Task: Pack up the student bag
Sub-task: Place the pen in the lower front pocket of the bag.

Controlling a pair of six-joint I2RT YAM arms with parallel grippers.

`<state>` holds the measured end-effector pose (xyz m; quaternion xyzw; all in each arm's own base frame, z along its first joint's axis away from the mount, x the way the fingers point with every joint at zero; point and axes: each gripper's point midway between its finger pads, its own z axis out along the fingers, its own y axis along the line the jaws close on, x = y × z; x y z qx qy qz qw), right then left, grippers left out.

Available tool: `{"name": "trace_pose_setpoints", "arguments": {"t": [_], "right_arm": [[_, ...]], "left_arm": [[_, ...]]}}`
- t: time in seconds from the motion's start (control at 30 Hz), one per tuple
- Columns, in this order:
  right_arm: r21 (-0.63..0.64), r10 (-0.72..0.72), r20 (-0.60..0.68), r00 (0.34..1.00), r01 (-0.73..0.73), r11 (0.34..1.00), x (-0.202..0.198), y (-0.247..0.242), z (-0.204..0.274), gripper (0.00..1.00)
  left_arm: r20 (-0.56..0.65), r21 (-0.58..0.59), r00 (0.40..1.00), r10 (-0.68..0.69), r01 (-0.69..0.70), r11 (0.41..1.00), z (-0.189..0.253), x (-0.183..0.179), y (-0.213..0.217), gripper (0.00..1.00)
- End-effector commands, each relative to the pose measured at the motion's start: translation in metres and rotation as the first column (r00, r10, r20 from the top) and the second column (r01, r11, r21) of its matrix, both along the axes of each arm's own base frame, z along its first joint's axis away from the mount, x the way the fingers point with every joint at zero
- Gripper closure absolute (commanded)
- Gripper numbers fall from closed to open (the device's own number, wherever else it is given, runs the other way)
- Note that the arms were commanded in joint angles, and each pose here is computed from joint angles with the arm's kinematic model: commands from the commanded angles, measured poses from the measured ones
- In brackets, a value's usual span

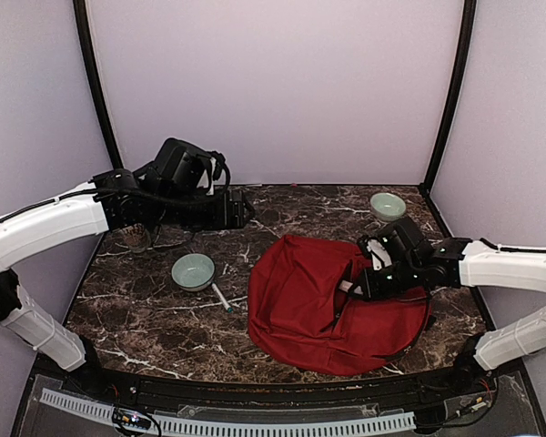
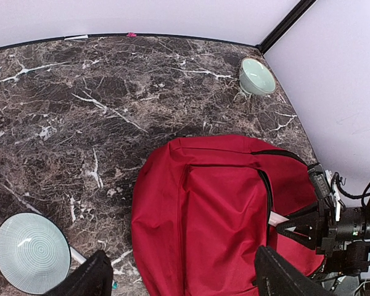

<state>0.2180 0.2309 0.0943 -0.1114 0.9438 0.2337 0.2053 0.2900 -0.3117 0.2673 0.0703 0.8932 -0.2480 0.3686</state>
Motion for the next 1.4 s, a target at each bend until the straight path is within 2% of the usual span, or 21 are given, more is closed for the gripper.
{"name": "trace_pose_setpoints", "arguments": {"t": [0.0,0.47,0.7,0.93,0.97,1.0,1.07,1.23,1.37], "right_arm": [[0.105,0.010,0.148,0.989,-0.026,0.994,0.019,0.015,0.023,1.00],[0.088,0.060,0.172,0.983,-0.076,0.993,0.033,0.030,0.010,0.94],[0.160,0.136,0.153,0.979,-0.161,0.974,0.028,0.051,0.007,0.84],[0.171,0.135,0.169,0.976,-0.163,0.972,0.033,0.055,0.015,0.84],[0.229,0.225,0.142,0.964,-0.253,0.940,0.015,0.065,0.021,0.65],[0.245,0.256,0.134,0.957,-0.282,0.928,0.008,0.067,0.023,0.58],[0.253,0.281,0.110,0.953,-0.300,0.920,0.000,0.066,0.023,0.49],[0.284,0.348,0.021,0.937,-0.340,0.897,-0.024,0.064,0.019,0.44],[0.279,0.355,0.020,0.935,-0.346,0.896,-0.029,0.061,0.022,0.44]], "left_arm": [[0.021,-0.012,1.000,-0.013,0.013,1.000,0.014,-0.002,-0.002,0.18],[0.009,0.005,1.000,0.000,0.000,1.000,0.004,-0.010,-0.003,0.20],[0.005,0.012,1.000,0.022,-0.022,1.000,0.003,-0.015,0.004,0.20],[-0.010,0.023,0.999,0.053,-0.053,0.998,0.001,-0.020,0.011,0.20],[-0.012,0.024,0.998,0.057,-0.057,0.998,0.000,-0.021,0.011,0.20],[-0.016,0.025,0.998,0.061,-0.061,0.998,-0.002,-0.022,0.012,0.20],[-0.022,0.022,0.997,0.070,-0.070,0.997,-0.004,-0.024,0.013,0.21],[-0.036,0.022,0.996,0.087,-0.087,0.996,-0.008,-0.028,0.015,0.21],[-0.048,0.026,0.994,0.097,-0.096,0.995,-0.012,-0.032,0.015,0.21]]}}
